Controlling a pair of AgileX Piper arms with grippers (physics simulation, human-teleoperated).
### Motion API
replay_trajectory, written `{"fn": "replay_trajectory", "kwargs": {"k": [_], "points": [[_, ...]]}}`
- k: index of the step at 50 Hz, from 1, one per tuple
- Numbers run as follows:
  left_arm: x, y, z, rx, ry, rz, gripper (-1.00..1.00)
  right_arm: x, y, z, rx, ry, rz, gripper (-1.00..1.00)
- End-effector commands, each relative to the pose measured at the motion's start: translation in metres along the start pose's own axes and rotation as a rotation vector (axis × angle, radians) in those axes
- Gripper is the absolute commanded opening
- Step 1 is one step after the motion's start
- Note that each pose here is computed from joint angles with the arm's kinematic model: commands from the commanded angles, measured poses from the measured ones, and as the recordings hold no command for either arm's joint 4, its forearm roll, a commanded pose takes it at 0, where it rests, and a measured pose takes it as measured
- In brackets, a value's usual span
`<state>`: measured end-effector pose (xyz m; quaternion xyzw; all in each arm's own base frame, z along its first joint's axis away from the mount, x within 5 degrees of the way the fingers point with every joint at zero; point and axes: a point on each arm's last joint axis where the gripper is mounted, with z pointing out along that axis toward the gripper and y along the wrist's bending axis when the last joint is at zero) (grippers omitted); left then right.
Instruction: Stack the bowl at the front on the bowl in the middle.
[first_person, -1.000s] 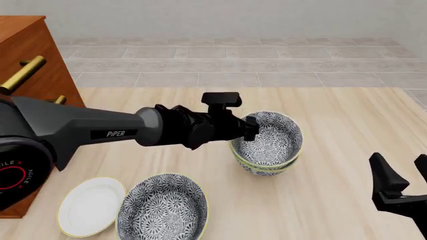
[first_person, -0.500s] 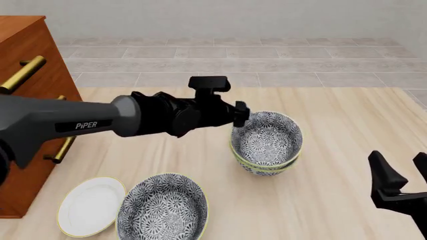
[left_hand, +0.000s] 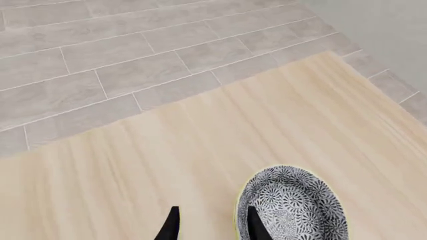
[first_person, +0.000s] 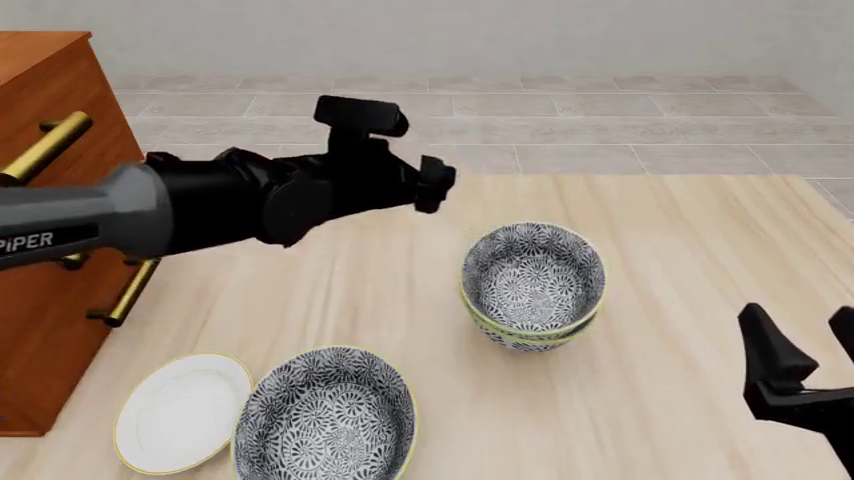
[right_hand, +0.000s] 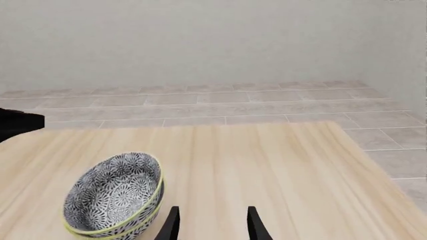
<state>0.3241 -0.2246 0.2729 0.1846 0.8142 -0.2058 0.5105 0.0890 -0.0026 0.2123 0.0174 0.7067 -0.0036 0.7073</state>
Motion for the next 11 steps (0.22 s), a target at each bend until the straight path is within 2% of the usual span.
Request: {"fn": "replay_trajectory", "kwargs": {"k": [1,3,10,11], "points": [[-0.014,0.011,-0.031,-0.022,-0.094,0.083,1.0,0.0,0.0,0.007,0.002,-0.001,-0.001,1.0],[-0.016,0.016,-0.036,-0.037,-0.107,0.104,1.0,0.0,0.0,0.008,0.002,-0.001,-0.002,1.0],[-0.021,0.015,-0.05,-0.035,-0.152,0.127,1.0,0.0,-0.001,0.008,0.006,-0.003,-0.002,1.0],[-0.022,0.017,-0.054,-0.042,-0.167,0.147,1.0,0.0,-0.001,0.008,0.005,-0.003,-0.001,1.0]]}}
